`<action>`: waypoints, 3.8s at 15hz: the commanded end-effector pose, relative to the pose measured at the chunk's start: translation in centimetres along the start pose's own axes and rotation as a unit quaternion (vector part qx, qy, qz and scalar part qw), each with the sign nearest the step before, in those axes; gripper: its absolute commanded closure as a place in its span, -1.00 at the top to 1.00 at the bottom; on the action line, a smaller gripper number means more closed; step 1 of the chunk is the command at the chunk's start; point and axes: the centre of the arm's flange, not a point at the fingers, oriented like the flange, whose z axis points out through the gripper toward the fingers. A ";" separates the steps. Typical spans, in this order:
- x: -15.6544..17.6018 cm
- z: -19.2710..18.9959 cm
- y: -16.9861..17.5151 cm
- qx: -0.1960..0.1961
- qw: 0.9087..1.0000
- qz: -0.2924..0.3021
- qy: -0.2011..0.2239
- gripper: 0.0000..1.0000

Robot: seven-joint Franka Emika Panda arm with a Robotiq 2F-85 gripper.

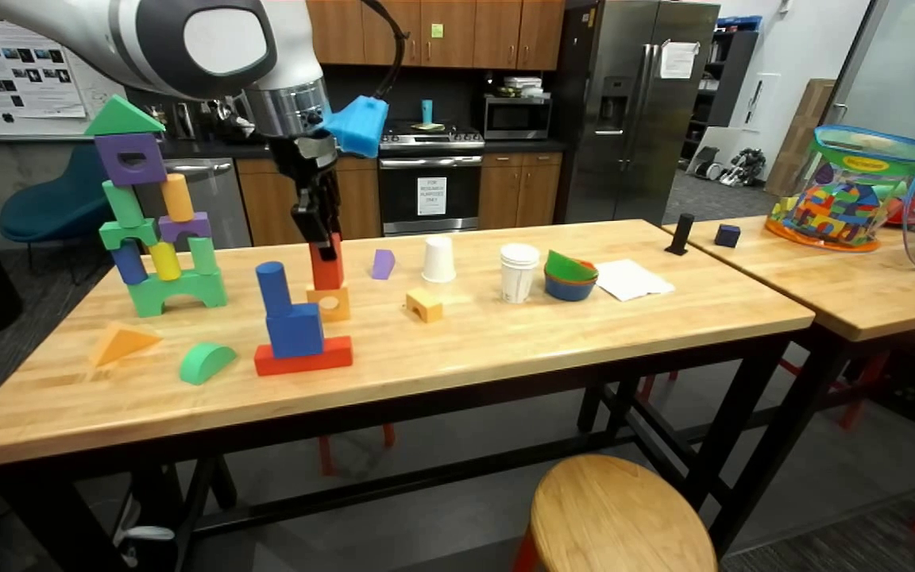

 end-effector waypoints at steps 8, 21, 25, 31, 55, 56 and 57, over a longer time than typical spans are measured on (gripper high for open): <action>-0.9 0.5 -2.4 -0.009 0.999 0.045 0.000 -0.62; 1.2 0.2 -2.0 -0.013 0.999 0.017 -0.031 -0.62; 0.6 0.6 -1.1 -0.005 1.000 0.008 -0.027 -0.12; 0.8 0.4 -1.1 -0.006 1.000 0.005 -0.028 -0.12; 2.8 0.8 -0.9 -0.004 1.000 -0.003 -0.015 -0.62; 2.9 0.9 -0.9 -0.004 1.000 -0.004 -0.014 -0.62; 3.1 1.0 -0.9 -0.003 1.000 -0.005 -0.013 -0.62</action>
